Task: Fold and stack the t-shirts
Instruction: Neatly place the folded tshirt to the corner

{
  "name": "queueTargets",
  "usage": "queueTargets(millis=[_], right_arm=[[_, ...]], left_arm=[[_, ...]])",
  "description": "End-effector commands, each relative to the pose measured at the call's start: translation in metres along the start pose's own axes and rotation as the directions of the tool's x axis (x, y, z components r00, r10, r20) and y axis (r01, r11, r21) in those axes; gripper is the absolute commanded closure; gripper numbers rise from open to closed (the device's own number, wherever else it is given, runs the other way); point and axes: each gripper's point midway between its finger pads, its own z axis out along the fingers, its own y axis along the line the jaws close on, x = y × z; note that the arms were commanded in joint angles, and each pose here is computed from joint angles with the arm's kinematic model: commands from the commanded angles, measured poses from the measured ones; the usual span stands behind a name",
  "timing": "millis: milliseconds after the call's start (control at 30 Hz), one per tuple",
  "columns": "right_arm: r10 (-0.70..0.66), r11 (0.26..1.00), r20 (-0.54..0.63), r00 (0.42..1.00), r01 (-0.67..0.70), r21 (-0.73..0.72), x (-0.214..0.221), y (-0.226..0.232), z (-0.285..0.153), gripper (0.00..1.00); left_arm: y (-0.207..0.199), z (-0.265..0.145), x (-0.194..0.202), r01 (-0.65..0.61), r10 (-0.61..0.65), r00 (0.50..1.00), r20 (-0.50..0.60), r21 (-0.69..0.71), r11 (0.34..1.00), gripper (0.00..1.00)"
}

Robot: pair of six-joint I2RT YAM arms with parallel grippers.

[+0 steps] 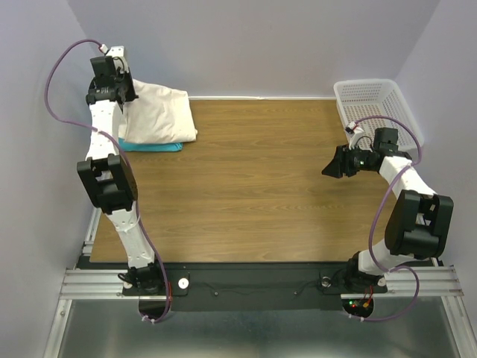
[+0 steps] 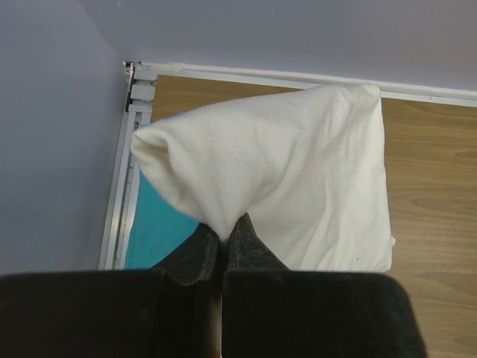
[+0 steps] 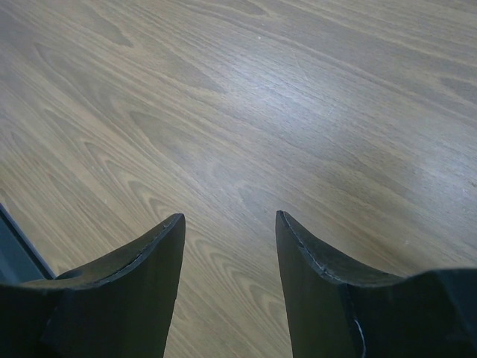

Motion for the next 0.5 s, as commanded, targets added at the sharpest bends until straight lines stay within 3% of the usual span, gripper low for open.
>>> queueTargets(millis=[0, 467], right_arm=[[-0.014, 1.000, 0.029, 0.999, 0.014, -0.014, -0.007, -0.001, 0.000, 0.43], [-0.012, 0.999, 0.034, 0.999, 0.014, -0.053, -0.005, 0.006, 0.000, 0.42]], left_arm=[[0.020, -0.016, -0.051, 0.007, 0.004, 0.990, 0.138, -0.077, 0.997, 1.00], [0.034, 0.020, -0.029, 0.032, -0.018, 0.995, 0.102, -0.132, 0.991, 1.00]])
